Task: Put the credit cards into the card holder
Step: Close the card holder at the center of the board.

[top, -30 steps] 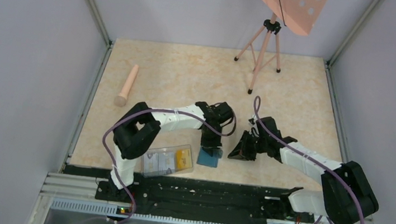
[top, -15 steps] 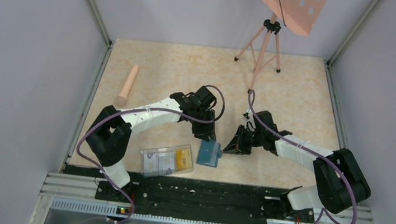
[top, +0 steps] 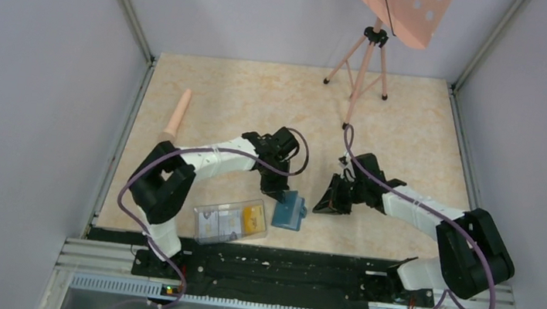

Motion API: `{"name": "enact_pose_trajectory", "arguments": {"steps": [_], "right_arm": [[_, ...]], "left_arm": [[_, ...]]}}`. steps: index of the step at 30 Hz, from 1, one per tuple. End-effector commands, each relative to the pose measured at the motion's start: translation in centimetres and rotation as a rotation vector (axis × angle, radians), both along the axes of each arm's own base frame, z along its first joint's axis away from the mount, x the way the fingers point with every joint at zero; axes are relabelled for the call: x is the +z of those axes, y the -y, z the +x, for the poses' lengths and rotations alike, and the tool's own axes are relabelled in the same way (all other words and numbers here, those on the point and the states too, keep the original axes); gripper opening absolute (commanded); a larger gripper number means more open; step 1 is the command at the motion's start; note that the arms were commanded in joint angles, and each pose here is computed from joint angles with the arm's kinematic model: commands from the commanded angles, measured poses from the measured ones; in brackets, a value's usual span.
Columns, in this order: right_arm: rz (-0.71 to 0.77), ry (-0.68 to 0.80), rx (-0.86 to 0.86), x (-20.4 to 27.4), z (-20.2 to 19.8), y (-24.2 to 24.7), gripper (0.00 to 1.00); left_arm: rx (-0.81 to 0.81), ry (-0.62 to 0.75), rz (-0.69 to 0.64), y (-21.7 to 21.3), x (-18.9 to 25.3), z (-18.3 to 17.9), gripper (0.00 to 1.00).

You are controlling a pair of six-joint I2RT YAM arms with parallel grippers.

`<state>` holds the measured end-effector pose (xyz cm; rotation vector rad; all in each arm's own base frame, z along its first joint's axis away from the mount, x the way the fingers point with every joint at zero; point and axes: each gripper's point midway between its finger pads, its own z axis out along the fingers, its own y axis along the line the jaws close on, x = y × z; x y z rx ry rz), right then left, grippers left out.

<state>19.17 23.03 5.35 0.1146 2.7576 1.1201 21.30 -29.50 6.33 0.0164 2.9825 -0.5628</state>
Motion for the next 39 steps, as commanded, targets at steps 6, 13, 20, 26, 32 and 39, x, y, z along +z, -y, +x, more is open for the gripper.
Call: {"name": "enact_pose_trajectory", "arguments": {"steps": [6, 13, 20, 26, 32, 39], "right_arm": [[0.016, 0.029, 0.031, 0.3, 0.8, -0.2, 0.0], [0.077, 0.015, 0.055, 0.2, 1.1, -2.0, 0.0], [0.122, 0.014, 0.086, 0.7, 1.4, -4.3, 0.0], [0.082, -0.033, 0.091, -1.0, 0.8, -4.7, 0.0], [0.045, -0.054, 0.068, -2.0, 0.7, -4.3, 0.0], [-0.003, -0.087, 0.062, -3.3, 0.3, -3.7, 0.0]], "left_arm": [[-0.034, -0.045, 0.05, 1.4, -2.9, 0.2, 0.0], [-0.034, -0.056, 0.088, 1.5, -4.0, -0.1, 0.0], [-0.056, -0.071, 0.11, 1.5, -4.7, -0.7, 0.0], [-0.071, -0.056, 0.077, 2.1, -3.9, -0.5, 0.0], [-0.082, -0.027, 0.023, 2.8, -2.4, -0.1, 0.04], [-0.065, -0.031, -0.094, 4.0, -0.3, -0.5, 0.25]]}}
